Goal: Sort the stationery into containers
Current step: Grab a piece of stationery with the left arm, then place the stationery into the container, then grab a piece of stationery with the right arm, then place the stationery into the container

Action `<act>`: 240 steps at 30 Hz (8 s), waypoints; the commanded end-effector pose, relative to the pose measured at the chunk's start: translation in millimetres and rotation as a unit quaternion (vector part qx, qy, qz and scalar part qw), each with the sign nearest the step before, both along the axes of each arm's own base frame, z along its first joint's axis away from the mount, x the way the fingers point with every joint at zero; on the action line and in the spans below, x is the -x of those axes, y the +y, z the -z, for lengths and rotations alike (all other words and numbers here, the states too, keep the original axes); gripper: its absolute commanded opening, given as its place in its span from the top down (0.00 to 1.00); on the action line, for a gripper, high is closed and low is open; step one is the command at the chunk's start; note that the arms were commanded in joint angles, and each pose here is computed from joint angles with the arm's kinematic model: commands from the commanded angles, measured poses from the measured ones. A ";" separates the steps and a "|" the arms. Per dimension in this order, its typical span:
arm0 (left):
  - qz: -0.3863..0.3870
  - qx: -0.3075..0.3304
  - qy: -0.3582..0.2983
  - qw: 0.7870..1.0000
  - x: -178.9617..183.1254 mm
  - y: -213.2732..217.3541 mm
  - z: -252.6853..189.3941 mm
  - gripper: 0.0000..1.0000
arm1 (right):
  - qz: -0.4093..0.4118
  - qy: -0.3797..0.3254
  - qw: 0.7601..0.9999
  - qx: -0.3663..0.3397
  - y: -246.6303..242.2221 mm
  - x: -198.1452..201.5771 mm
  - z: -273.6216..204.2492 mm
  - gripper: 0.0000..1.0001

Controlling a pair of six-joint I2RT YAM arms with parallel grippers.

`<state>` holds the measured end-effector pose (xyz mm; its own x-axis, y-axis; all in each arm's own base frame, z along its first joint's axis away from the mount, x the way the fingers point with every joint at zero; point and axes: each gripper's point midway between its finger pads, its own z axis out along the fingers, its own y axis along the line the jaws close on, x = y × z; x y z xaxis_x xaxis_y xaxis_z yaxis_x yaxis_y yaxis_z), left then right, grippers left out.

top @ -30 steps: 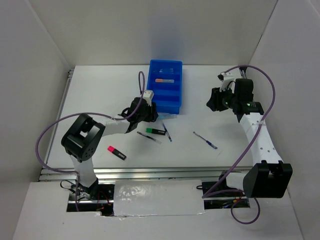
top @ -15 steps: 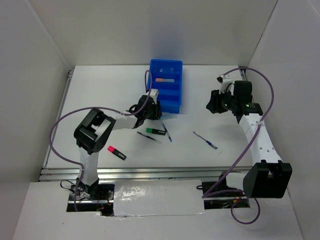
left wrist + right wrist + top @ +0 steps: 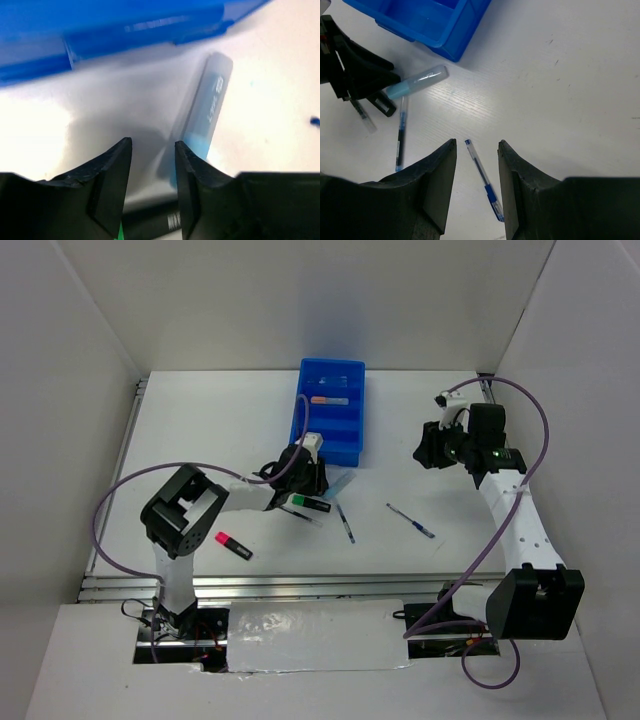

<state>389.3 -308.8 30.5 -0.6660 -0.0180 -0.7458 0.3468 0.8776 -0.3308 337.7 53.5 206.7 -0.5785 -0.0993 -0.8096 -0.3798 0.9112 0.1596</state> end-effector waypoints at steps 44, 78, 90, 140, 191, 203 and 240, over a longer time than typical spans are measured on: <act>0.173 -0.164 0.021 0.971 9.8 -35.8 18.0 0.45 | 0.000 -0.019 1.000 -0.005 -3.8 -1.5 -3.4 0.53; 0.406 -0.239 -0.400 0.786 -133.2 30.8 -218.7 0.96 | -0.024 -0.027 0.999 -0.019 12.9 -19.2 -7.0 0.53; 0.333 -0.276 -0.521 0.736 -227.8 11.2 -209.6 1.00 | -0.017 -0.030 0.999 -0.020 9.7 -19.7 -3.4 0.53; 0.164 -0.089 -0.498 0.847 -204.4 67.9 -343.1 0.42 | -0.167 -0.023 0.986 -0.002 95.9 -6.5 -2.3 0.53; -0.115 -0.131 -0.173 0.969 89.0 302.5 -243.2 0.03 | -0.283 0.144 0.922 0.222 262.8 7.3 171.4 0.71; -0.092 -0.091 -0.185 0.974 68.6 285.6 -232.2 0.06 | -0.362 -0.112 0.889 0.255 262.2 -32.8 -31.9 0.87; 0.064 -0.135 -0.176 0.973 101.0 257.9 -195.2 0.06 | -0.349 -0.203 0.823 0.400 223.5 -226.0 82.8 0.59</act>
<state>298.3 -44.6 224.8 -0.4034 0.1841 -0.8963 0.4213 0.9069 -0.0034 556.5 258.4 95.7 0.0721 -0.9126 -0.4026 -0.7700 0.2056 -0.6041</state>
